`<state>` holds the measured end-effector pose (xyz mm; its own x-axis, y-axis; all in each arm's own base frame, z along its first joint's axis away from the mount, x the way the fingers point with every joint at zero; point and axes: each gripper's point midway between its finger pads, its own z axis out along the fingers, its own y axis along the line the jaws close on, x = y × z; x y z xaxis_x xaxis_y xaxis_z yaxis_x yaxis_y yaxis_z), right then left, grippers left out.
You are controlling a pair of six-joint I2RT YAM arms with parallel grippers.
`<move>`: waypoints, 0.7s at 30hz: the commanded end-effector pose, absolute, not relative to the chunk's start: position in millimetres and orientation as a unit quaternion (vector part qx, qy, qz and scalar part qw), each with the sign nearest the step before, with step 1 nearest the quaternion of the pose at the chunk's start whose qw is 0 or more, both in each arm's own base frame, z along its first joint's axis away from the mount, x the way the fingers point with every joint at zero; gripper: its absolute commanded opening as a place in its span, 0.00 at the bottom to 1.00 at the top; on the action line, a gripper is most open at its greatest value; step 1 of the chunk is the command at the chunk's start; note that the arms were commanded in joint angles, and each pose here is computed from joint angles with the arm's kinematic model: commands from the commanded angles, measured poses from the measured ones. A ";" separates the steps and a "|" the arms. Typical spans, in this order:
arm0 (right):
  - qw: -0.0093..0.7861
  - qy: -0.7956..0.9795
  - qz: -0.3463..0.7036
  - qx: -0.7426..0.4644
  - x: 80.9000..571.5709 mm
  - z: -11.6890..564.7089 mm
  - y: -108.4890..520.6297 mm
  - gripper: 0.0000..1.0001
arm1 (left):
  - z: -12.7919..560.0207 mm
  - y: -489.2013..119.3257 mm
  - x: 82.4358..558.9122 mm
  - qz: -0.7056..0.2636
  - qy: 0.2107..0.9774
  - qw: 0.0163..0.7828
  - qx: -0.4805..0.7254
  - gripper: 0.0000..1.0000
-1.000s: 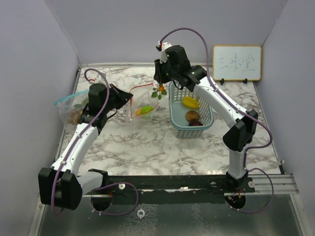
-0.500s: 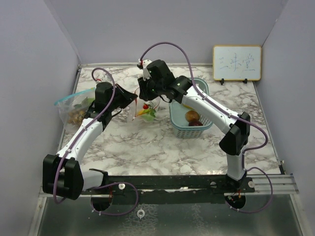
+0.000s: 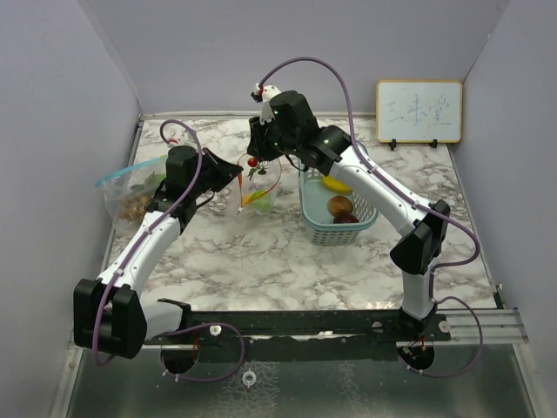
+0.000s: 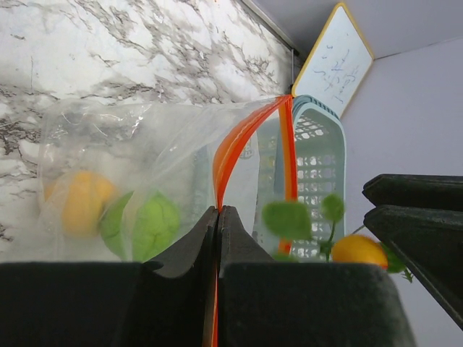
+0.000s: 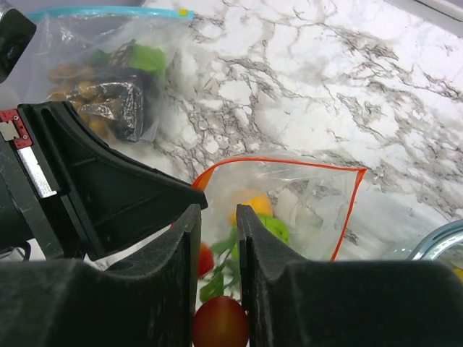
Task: Place the food in the zip-top bag and seal the zipper
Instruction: Place the fake fruit in the zipper food storage bag.
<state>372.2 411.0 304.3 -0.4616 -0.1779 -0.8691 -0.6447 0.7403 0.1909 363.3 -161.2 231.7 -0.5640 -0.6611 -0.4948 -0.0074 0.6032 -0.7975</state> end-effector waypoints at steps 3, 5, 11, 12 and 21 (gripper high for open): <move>0.445 0.815 0.269 -0.256 374.6 289.2 422.8 0.11 | 244.2 -161.7 360.4 -0.400 0.783 0.430 -0.203 0.00; 0.437 0.820 0.266 -0.258 372.5 278.0 421.7 0.32 | 242.9 -162.0 361.4 -0.401 0.783 0.429 -0.204 0.00; 0.437 0.825 0.241 -0.266 377.1 264.0 416.3 0.63 | 242.6 -164.2 364.1 -0.406 0.782 0.426 -0.205 0.00; 0.440 0.824 0.238 -0.266 378.1 264.6 415.5 0.65 | 243.1 -164.6 364.2 -0.407 0.781 0.426 -0.204 0.00; 0.495 0.837 0.111 -0.205 400.2 296.3 343.9 0.95 | 241.7 -164.1 362.8 -0.407 0.782 0.425 -0.206 0.00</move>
<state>383.8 400.3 261.3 -0.4764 -0.2429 -0.8450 -0.6019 0.7906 0.1121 363.4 -161.4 233.2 -0.5619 -0.6670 -0.4892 -0.0093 0.5964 -0.8026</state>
